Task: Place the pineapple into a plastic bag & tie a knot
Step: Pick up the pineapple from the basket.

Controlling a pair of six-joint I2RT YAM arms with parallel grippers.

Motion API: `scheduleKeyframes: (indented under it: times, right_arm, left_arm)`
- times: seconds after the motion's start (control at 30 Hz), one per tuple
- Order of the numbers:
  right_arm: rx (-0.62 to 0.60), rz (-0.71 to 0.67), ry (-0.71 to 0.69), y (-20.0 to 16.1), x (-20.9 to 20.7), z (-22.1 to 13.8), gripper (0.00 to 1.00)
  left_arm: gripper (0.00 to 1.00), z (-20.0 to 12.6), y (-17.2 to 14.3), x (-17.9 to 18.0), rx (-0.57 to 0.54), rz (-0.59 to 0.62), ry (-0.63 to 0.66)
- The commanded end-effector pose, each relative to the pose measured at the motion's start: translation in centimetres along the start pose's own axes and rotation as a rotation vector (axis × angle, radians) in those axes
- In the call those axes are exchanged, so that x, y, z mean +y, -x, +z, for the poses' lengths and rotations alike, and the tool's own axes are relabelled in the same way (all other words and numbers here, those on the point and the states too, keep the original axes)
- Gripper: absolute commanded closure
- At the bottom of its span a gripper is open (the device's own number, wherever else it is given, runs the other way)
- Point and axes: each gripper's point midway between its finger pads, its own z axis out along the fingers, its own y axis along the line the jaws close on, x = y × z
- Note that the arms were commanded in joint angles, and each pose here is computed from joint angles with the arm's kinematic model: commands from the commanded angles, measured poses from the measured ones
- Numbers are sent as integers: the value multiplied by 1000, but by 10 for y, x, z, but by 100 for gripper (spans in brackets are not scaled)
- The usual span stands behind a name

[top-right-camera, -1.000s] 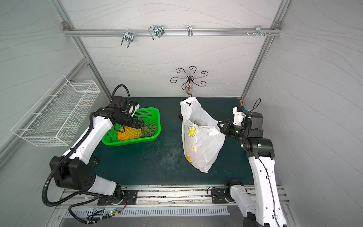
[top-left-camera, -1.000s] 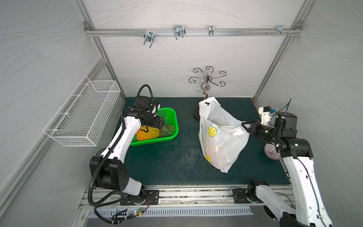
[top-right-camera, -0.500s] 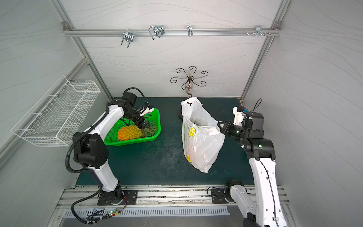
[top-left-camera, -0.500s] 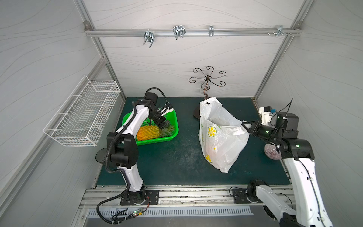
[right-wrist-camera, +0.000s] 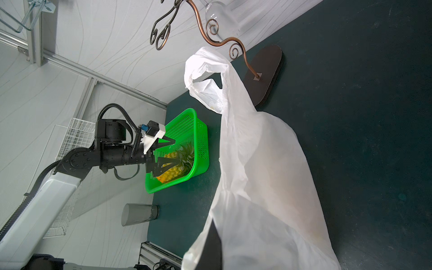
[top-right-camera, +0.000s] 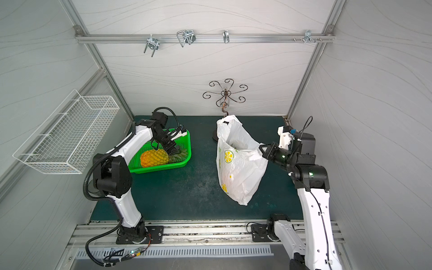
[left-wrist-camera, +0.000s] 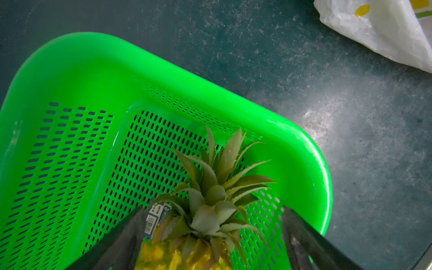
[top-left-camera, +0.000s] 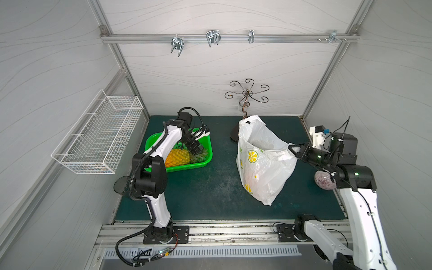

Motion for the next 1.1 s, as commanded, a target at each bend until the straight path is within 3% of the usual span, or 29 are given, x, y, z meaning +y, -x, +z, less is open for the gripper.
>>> scheduleKeyframes:
  times: [0.0, 0.37, 0.67, 1.07]
  right_arm:
    - [-6, 1, 4, 2, 3, -2, 100]
    - [0, 11, 9, -3, 1, -2, 100]
    - [2, 39, 38, -2, 3, 3, 100]
    - [5, 37, 42, -2, 1, 7, 100]
  left_arm:
    - [8, 2, 10, 3, -25, 54, -15]
    - [6, 7, 4, -13, 0, 26, -132]
    - [1, 43, -5, 13, 102, -56, -73]
    - [1, 78, -24, 11, 170, -92, -96]
